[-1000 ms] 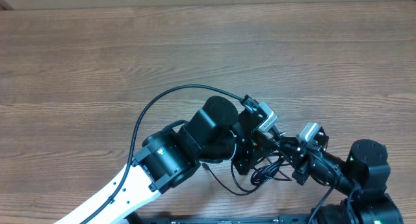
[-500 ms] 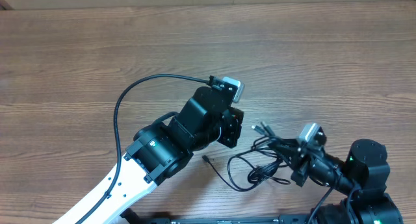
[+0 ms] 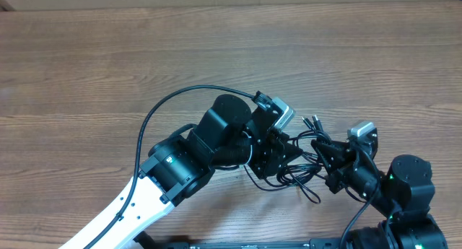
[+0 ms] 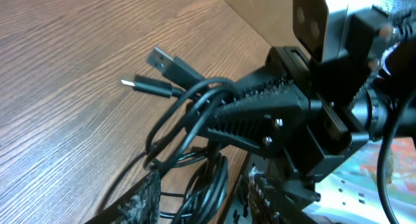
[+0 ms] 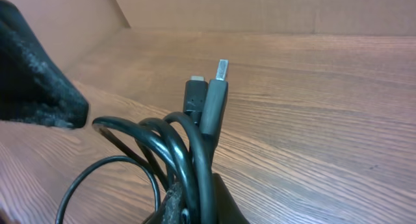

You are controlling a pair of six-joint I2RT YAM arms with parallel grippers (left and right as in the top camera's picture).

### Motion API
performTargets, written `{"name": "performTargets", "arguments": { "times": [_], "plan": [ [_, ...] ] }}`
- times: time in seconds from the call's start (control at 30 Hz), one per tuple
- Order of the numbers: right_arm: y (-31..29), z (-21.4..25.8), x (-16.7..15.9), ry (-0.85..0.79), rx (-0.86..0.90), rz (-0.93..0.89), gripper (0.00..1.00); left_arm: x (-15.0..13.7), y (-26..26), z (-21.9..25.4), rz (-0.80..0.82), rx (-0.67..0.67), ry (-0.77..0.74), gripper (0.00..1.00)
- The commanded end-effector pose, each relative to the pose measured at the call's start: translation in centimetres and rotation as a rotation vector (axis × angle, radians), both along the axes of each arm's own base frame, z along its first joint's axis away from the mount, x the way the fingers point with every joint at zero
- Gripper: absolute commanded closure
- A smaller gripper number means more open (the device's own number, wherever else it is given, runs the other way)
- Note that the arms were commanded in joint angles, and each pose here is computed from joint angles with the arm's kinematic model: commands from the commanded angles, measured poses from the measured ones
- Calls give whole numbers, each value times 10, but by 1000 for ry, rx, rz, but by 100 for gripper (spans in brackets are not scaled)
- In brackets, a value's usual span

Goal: Untangle cables

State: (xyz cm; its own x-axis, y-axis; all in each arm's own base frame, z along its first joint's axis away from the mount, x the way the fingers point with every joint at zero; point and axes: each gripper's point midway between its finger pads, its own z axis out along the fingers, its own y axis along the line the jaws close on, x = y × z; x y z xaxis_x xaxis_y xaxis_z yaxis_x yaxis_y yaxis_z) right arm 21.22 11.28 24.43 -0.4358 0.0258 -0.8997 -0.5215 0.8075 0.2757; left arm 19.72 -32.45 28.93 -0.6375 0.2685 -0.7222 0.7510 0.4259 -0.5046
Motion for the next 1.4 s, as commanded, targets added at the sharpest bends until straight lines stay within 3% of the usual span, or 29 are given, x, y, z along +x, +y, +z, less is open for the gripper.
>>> {"name": "performTargets", "arguments": {
  "times": [0.0, 0.07, 0.2, 0.4, 0.73, 0.93, 1.17, 1.37],
  "plan": [
    [-1, 13, 1, 9, 79, -39, 96, -4, 0, 7, -35, -16, -19, 43],
    [-1, 14, 1, 7, 80, -39, 96, -2, 0, 7, -27, -14, -29, 29],
    [-1, 15, 2, 3, 84, -40, 96, 0, -1, 9, -40, -17, -61, 20],
    [0, 25, 5, 22, 170, -70, 96, 0, -3, 10, -81, -9, -139, 17],
    [3, 27, 4, 45, 215, -65, 96, 1, -7, 21, -103, -46, -196, 0],
    [5, 31, 3, 47, 241, -56, 96, 3, -7, 21, -115, -39, -237, 0],
    [10, 36, 0, 33, 253, -15, 96, 43, 15, 4, 111, 120, -312, 0],
    [27, 54, -13, -15, 288, 125, 96, 43, 14, 4, 106, 118, -314, 1]
  ]
}}
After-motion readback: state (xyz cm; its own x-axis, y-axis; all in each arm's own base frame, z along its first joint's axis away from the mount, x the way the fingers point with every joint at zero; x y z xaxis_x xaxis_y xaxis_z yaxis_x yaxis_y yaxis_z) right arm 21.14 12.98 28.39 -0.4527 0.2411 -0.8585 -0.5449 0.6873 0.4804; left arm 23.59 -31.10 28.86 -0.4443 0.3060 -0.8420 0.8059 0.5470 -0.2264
